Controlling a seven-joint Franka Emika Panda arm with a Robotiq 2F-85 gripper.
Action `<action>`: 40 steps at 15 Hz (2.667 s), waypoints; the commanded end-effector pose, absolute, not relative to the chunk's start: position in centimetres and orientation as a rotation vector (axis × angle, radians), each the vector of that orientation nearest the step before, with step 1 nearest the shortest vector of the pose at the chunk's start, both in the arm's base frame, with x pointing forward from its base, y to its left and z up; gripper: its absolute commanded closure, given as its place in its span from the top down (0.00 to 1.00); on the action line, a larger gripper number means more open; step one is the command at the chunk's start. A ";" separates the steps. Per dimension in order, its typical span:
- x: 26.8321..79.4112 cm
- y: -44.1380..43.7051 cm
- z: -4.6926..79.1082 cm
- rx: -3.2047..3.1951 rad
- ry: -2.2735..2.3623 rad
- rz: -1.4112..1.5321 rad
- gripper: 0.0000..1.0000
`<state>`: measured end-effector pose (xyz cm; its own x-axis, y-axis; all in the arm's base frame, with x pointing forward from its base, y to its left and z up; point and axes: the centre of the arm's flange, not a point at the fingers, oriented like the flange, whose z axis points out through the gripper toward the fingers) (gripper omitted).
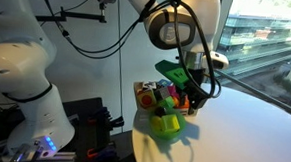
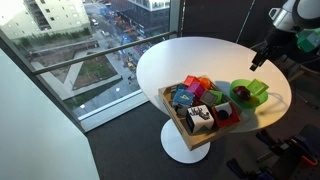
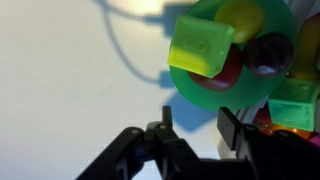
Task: Put the yellow block on the table
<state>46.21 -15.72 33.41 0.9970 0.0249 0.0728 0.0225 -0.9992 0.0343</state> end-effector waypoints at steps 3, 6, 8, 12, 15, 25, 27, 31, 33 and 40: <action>46.0 -15.6 33.3 3.126 0.032 0.079 0.73; 45.9 -15.6 33.4 3.128 0.033 0.077 0.83; 45.9 -15.6 33.4 3.128 0.033 0.077 0.83; 45.7 -15.4 33.0 3.119 0.014 0.068 1.00; 45.2 -15.2 32.7 3.109 -0.020 0.055 1.00; 43.9 -15.0 30.9 3.086 -0.091 -0.044 1.00; 43.7 -15.0 30.4 3.086 -0.096 -0.059 1.00; 43.6 -15.0 29.7 3.080 -0.093 -0.080 1.00; 43.6 -15.0 29.3 3.074 -0.090 -0.092 1.00; 43.5 -15.0 28.0 3.043 -0.093 -0.146 1.00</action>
<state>43.57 -14.78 28.14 0.9956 -0.0494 -0.0797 -0.0442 -0.9968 0.0660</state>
